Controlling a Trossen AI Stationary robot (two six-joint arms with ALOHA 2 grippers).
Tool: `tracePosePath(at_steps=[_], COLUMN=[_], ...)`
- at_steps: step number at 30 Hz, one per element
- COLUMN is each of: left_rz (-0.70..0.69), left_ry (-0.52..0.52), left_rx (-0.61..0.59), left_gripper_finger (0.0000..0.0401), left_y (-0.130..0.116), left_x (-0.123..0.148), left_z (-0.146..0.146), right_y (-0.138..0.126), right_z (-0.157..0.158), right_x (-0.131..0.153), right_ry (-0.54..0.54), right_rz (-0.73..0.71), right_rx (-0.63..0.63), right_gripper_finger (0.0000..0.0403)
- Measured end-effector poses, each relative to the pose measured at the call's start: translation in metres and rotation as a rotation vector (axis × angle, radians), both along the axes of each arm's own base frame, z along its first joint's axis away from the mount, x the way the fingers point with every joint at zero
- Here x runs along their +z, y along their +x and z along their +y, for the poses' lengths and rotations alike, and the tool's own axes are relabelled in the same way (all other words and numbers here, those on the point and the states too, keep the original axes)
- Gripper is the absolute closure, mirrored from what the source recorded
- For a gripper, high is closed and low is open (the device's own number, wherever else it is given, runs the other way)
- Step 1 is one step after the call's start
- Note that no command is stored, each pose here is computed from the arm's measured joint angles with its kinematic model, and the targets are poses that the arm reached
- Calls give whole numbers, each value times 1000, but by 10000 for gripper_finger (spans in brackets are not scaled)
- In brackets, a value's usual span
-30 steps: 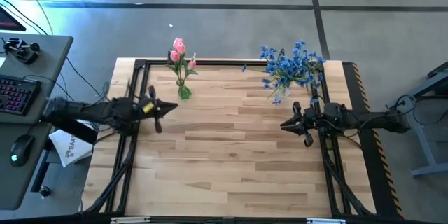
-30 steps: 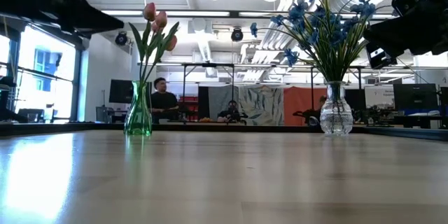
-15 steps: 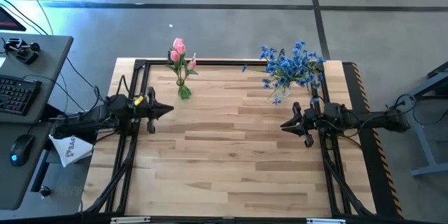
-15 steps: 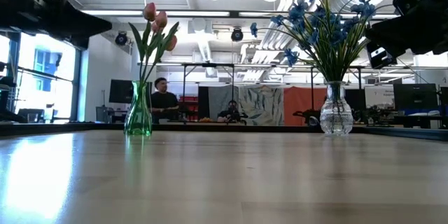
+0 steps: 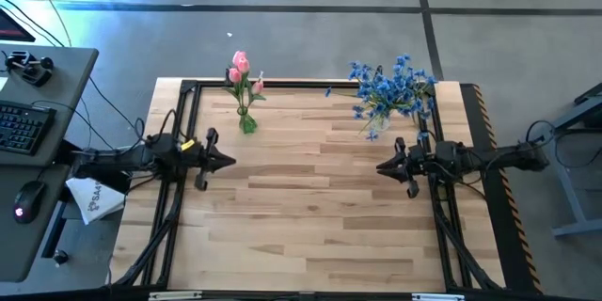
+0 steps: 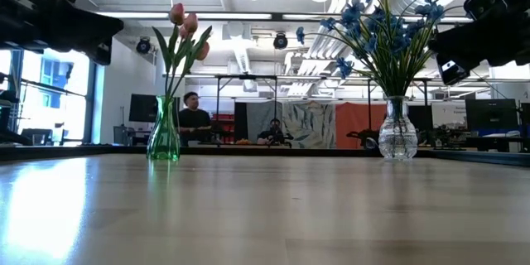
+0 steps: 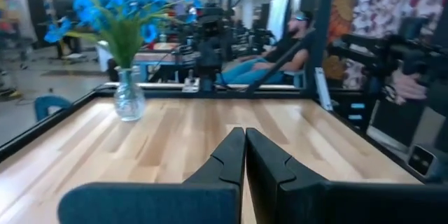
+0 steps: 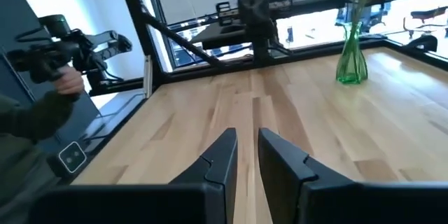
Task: Sort flowers into vase by color
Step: Return to Home Position
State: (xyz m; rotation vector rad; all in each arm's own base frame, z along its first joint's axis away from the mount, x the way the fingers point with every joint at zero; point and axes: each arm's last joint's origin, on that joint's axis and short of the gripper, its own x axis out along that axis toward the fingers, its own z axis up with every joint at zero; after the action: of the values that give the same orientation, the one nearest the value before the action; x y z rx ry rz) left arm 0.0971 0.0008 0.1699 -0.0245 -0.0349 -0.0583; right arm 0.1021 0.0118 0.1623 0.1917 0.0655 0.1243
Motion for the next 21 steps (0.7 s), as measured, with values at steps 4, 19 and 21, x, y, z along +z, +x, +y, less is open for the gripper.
tracePosePath(at_steps=[4,19,21], left_rz=[-4,-1,0], left_ry=[39,38,31], left_rx=[-39,-61,-62], left_gripper_finger=[401,401,401], left_y=[0,0,0], left_x=[0,0,0], left_z=[-4,-7,-7], right_y=[0,1,0], right_z=[1,-16,-20], right_x=[0,1,0], right_ry=[-15,-139,-122], right_rz=[3,-18,-13], right_rx=[-18,-159,-145], right_gripper_finger=[348,348,348])
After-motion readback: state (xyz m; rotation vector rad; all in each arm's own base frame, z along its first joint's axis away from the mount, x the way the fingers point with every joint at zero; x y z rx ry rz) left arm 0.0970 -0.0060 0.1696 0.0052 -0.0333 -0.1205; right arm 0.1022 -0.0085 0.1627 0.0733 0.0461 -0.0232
